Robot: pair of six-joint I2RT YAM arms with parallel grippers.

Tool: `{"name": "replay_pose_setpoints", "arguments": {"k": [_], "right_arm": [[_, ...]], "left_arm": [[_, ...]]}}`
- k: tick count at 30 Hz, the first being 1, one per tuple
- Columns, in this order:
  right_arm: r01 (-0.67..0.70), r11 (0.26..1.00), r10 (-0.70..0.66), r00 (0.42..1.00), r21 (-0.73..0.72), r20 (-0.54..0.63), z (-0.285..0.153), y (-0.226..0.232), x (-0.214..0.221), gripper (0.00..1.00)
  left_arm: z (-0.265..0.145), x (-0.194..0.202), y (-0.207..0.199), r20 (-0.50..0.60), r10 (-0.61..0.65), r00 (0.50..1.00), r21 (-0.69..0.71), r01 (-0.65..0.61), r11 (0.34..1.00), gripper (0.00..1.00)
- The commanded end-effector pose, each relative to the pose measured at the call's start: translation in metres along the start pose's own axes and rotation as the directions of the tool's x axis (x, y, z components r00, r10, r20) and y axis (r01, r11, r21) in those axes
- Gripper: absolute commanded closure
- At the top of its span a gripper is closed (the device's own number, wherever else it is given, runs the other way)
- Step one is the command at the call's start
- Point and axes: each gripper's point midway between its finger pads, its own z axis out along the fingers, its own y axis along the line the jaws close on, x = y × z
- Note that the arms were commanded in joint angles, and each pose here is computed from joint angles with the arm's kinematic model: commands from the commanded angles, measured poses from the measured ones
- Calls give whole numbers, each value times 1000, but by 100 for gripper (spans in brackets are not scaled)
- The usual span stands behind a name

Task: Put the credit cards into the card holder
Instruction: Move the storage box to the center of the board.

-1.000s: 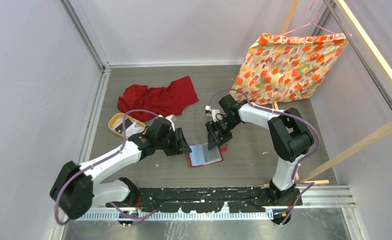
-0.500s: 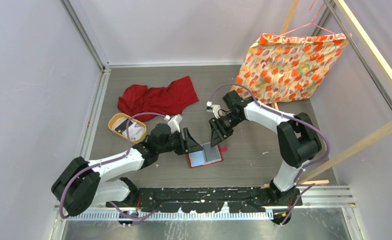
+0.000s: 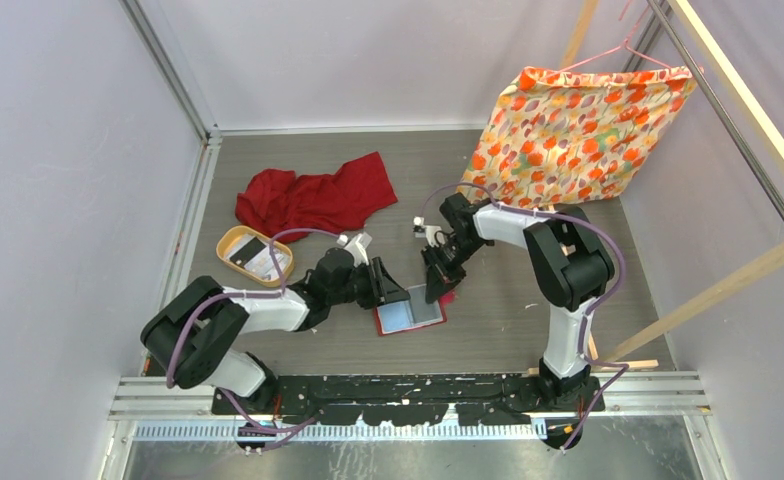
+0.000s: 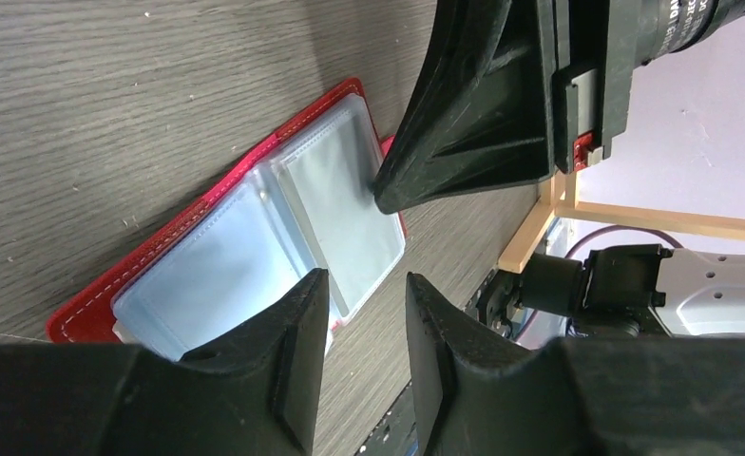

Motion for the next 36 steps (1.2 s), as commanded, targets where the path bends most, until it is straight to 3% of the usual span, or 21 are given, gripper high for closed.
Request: {"name": "replay_pose_setpoints", "arguments": {"k": [1, 6, 9, 10, 13, 17, 19, 22, 25, 27, 30, 33, 36], "right_arm": [[26, 995, -31, 998, 99, 47, -13, -14, -14, 87], [194, 979, -191, 980, -63, 54, -35, 29, -13, 67], [361, 931, -354, 929, -50, 108, -65, 54, -13, 59], [418, 908, -411, 901, -23, 136, -76, 61, -13, 56], [552, 830, -555, 798, 84, 237, -109, 84, -19, 46], [610, 772, -632, 711, 178, 308, -137, 105, -31, 19], [645, 754, -649, 703, 123, 291, -137, 112, -23, 10], [618, 786, -600, 756, 17, 261, -128, 112, -17, 10], [618, 786, -600, 765, -3, 232, -125, 97, -8, 12], [610, 792, -587, 771, -20, 246, -121, 93, -3, 12], [615, 789, -598, 767, -3, 232, -123, 90, -5, 13], [612, 791, -598, 772, 1, 215, -124, 87, -6, 15], [610, 792, -594, 775, -8, 216, -123, 87, -4, 16]], "left_arm": [[-1, -13, -17, 47, 49, 998, 51, -51, 997, 63], [-29, -29, -15, 47, 144, 988, -80, -140, 987, 60], [-69, -56, -16, 103, 253, 962, -214, -227, 950, 56], [-84, -67, -14, 122, 313, 942, -267, -273, 924, 51], [-129, -94, -4, 184, 420, 889, -442, -307, 843, 20], [-166, -122, -3, 257, 478, 840, -523, -294, 800, 4], [-178, -135, 2, 287, 475, 832, -550, -263, 793, 3], [-193, -155, 26, 327, 427, 843, -591, -170, 788, 3], [-211, -173, 58, 342, 366, 865, -637, -73, 767, 4], [-227, -184, 81, 282, 384, 879, -710, -78, 700, 4], [-231, -193, 105, 88, 427, 900, -773, -208, 599, 3], [-222, -196, 120, -152, 451, 879, -736, -406, 543, 13], [-222, -198, 136, -320, 423, 848, -712, -510, 484, 20]]}}
